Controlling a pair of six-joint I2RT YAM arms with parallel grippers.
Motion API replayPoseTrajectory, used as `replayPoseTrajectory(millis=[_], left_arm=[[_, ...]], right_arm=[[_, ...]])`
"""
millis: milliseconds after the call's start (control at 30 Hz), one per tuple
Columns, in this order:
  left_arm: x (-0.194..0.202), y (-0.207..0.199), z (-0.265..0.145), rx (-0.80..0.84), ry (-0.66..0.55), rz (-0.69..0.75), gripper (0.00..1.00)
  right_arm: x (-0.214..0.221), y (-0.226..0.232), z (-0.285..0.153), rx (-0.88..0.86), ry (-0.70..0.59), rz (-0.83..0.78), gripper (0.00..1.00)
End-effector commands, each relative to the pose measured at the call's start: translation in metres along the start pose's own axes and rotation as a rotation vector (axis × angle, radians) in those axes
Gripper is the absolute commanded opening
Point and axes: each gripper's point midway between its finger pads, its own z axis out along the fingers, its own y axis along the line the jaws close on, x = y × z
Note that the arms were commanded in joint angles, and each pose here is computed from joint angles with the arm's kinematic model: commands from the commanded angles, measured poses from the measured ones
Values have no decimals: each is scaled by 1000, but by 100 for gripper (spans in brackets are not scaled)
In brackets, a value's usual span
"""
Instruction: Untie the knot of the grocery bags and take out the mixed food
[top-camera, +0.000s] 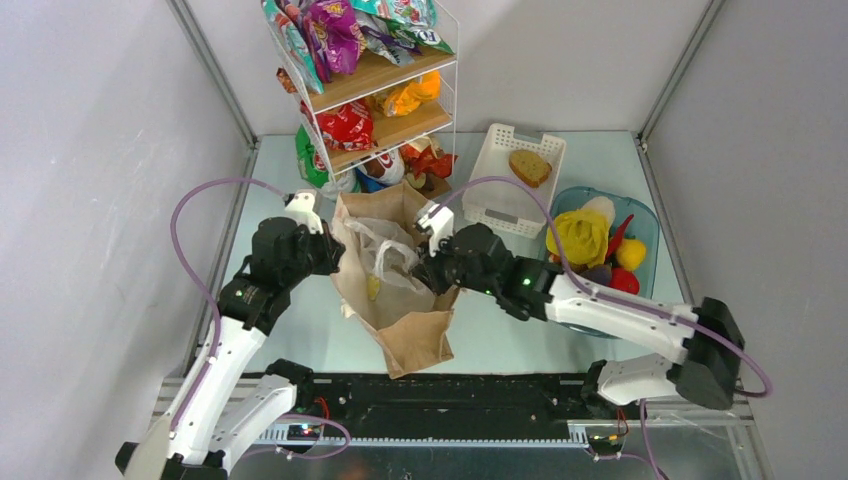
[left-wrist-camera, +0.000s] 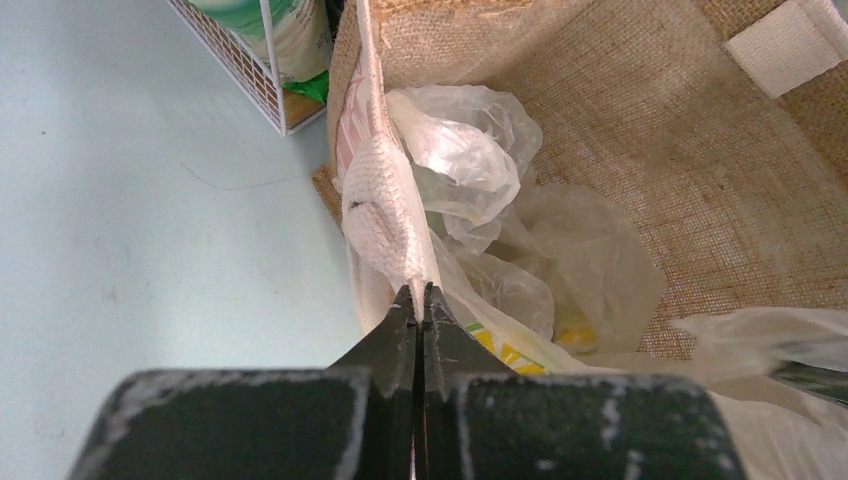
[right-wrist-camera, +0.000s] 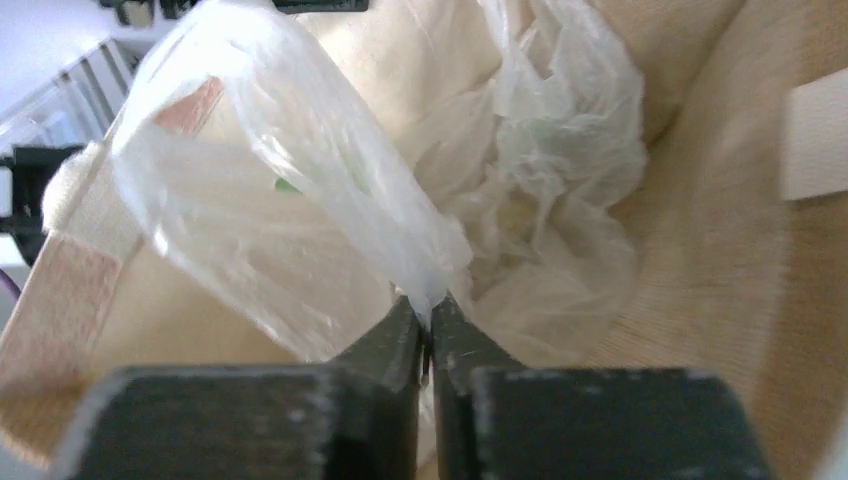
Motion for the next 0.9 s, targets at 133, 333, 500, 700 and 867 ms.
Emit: replayPoseTrajectory(millis=[133,333,500,700,867], left_arm=[[-7,1,-1,5,-35,32,0],[-7,0,-1,12,-37,34,0],[-10,1,-4,3,-54,31,2],[-16,3,-10,-10,-88,29,29],[-24,-2,-19,22,-136,69,81]], right_arm=[[68,-35,84,46,144,75,0],[144,-49,115,101,332,130,0],[117,-52,94,136,298,106,0],[61,-45,38,133,223,58,85],[32,-41,-7,123,193,32,99]])
